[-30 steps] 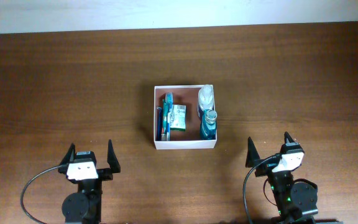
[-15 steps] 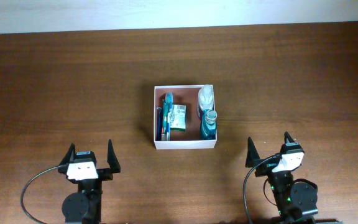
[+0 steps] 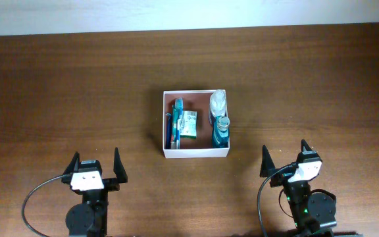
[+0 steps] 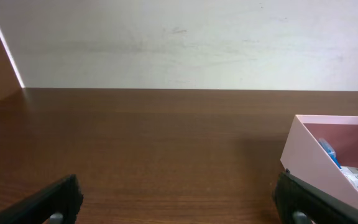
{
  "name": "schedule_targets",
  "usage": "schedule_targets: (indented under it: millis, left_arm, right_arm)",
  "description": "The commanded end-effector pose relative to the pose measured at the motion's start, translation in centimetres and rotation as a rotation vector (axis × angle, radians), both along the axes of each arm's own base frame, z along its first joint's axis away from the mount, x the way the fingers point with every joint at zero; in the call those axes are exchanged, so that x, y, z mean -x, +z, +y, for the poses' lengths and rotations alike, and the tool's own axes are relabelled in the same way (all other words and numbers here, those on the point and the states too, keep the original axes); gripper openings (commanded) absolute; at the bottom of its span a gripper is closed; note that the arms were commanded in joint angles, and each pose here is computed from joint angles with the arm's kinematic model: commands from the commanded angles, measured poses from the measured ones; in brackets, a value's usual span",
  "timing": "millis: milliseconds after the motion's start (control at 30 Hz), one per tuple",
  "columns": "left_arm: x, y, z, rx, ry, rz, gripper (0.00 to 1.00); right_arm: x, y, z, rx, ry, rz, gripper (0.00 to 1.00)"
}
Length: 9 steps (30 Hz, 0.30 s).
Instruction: Pack container
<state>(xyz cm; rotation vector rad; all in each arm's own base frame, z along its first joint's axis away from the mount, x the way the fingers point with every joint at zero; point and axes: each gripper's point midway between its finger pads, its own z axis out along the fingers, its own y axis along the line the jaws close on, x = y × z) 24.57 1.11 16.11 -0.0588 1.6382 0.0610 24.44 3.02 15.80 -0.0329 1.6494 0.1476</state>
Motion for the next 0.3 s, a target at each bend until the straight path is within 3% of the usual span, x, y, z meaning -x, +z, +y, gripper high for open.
schedule_targets:
  millis: [0,267]
  left_arm:
    - [-0.01,-0.24,-0.16,-0.014,-0.013,0.002,1.0]
    - [-0.01,-0.24,-0.16,-0.014,-0.013,0.002,0.99]
  right_arm:
    - [0.01,-0.26,-0.13,0.003,-0.003,0.002,0.98]
    - [0.01,-0.26,-0.13,0.003,-0.003,0.002,0.98]
